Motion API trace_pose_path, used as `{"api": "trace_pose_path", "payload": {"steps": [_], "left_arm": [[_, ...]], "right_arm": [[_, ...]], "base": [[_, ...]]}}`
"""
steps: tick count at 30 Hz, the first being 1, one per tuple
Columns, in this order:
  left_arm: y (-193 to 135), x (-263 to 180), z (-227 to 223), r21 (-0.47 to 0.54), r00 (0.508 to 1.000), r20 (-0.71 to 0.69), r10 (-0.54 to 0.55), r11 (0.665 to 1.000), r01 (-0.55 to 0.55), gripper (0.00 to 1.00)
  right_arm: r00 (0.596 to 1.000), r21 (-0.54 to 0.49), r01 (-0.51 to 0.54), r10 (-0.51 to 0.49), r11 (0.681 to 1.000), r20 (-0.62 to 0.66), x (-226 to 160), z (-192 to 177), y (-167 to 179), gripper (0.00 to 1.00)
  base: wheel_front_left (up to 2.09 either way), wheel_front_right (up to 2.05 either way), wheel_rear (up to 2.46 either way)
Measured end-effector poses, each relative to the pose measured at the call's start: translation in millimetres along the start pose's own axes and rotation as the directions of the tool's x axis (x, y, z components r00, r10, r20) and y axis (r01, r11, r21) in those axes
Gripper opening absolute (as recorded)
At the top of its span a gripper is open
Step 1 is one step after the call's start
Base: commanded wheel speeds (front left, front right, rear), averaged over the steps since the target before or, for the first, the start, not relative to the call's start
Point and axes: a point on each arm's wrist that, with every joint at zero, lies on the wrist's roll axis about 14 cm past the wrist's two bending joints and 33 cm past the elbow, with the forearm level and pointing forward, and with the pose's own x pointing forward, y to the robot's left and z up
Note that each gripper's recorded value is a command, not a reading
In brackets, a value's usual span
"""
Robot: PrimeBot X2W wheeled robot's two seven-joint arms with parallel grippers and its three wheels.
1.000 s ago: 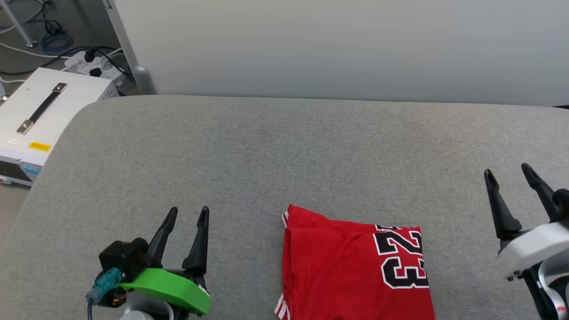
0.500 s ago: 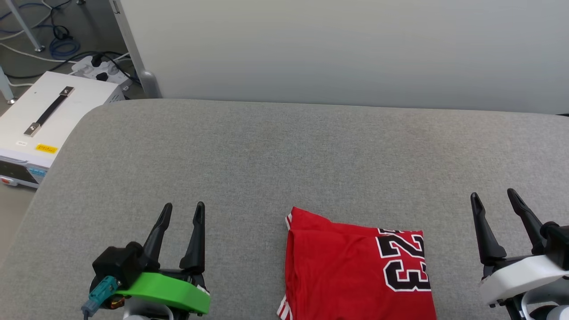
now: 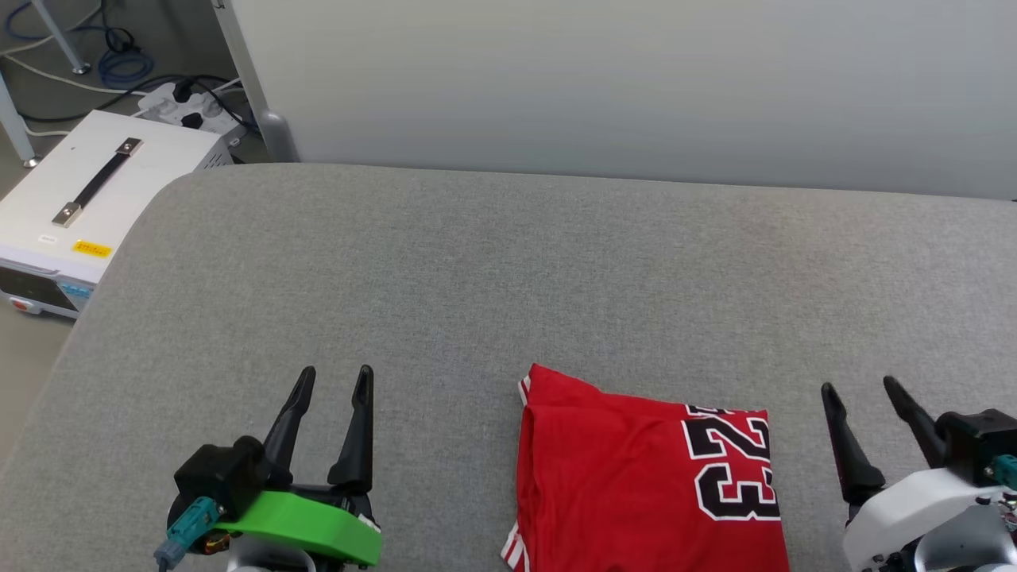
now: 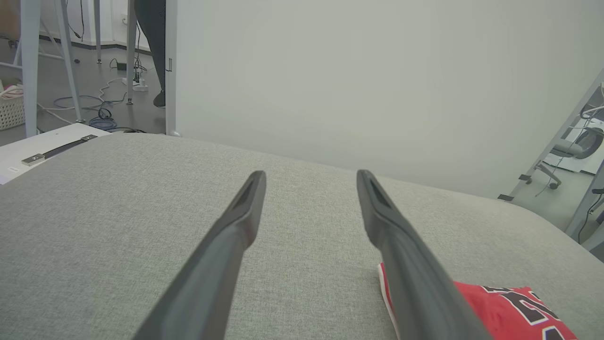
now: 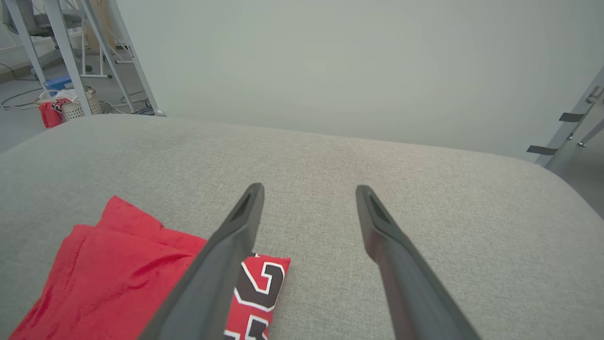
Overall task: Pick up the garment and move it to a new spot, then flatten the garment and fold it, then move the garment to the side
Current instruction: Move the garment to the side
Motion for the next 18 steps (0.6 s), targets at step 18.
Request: {"api": "trace_pose_path", "payload": {"steps": [18], "left_arm": [[17.6, 3.0, -20.1, -0.006, 0.996, -0.058, 0.062, 0.998, -0.062, 1.0]], "right_arm": [[0.803, 0.141, -0.065, 0.136, 0.988, -0.581, -6.6, -137.0, 43.3, 1.0]], "base": [[0.0, 0.0, 0.0]]}}
